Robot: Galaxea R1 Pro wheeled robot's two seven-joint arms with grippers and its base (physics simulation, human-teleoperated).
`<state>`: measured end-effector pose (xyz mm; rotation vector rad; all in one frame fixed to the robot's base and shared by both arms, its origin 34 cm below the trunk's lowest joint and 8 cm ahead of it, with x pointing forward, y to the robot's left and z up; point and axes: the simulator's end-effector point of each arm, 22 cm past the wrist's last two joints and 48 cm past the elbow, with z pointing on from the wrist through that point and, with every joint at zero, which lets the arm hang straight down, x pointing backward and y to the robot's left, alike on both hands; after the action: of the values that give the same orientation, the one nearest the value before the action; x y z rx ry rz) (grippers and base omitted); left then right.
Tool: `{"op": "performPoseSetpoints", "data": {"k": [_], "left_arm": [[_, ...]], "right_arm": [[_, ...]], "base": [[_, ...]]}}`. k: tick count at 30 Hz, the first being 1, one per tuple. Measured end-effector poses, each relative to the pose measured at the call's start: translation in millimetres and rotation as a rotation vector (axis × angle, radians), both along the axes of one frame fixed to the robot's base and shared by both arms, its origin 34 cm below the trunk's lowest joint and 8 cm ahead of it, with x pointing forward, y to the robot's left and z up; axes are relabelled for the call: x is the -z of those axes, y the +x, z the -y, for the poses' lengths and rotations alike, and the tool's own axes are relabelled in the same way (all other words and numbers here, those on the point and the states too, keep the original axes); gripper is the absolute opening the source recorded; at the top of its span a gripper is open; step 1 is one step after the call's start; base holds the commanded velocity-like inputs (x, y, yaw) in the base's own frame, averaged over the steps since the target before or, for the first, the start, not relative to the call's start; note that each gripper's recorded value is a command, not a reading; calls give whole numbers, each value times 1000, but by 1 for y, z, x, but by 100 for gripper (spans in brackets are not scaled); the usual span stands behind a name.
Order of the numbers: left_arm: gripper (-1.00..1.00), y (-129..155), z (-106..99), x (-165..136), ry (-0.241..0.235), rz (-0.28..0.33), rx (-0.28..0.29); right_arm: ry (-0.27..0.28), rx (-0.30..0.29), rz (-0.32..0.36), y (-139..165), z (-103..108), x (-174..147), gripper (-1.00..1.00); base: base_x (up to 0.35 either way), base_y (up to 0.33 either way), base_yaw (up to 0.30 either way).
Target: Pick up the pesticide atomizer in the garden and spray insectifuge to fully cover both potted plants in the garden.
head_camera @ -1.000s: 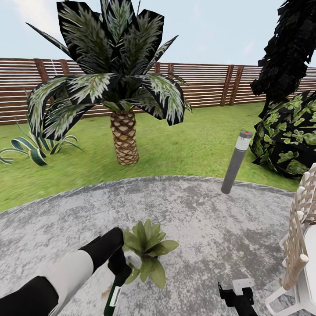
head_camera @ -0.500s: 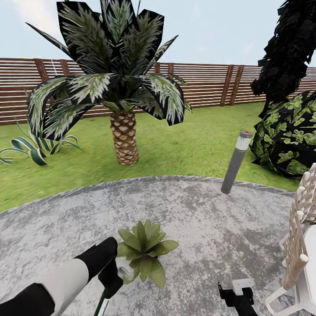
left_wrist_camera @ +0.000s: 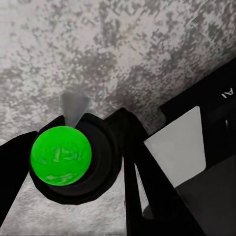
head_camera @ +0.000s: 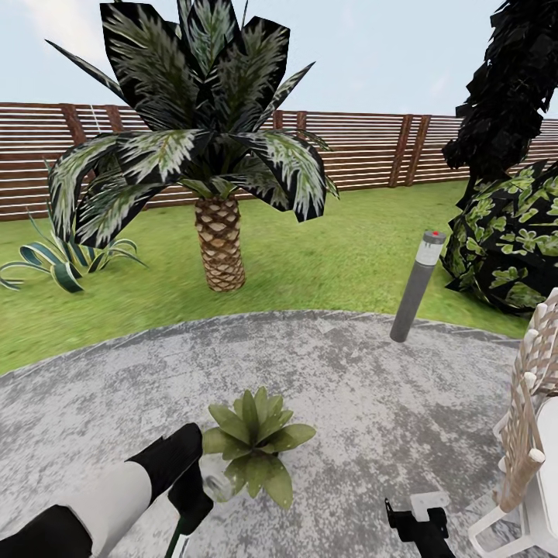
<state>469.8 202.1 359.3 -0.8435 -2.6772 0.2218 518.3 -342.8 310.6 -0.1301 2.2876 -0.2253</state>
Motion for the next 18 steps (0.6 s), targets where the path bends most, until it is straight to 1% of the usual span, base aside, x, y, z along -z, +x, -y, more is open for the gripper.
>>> {"op": "performPoseSetpoints", "data": {"k": [2,6,8,10,11,14,16,18], "left_arm": [[-100,-5,6,1,-9,-8,-1],[-100,-16,41,3,-58,-18,27],[-100,-17,53,2,-71,-15,41],[-100,-15,52,2,-63,-4,48],[-100,-12,49,4,-47,9,54],[-100,2,34,8,27,74,80],[-100,4,32,9,38,84,79],[-100,5,31,9,37,85,69]], "right_arm": [[0,0,0,0,0,0,100],[0,0,0,0,0,0,100],[0,0,0,0,0,0,100],[0,0,0,0,0,0,100],[0,0,0,0,0,0,100],[0,0,0,0,0,0,100],[0,0,0,0,0,0,100],[0,0,0,0,0,0,100]], "base": [[0,0,0],[0,0,0],[0,0,0],[-17,0,0],[-170,0,0],[-153,0,0],[-31,0,0],[-10,0,0]]}}
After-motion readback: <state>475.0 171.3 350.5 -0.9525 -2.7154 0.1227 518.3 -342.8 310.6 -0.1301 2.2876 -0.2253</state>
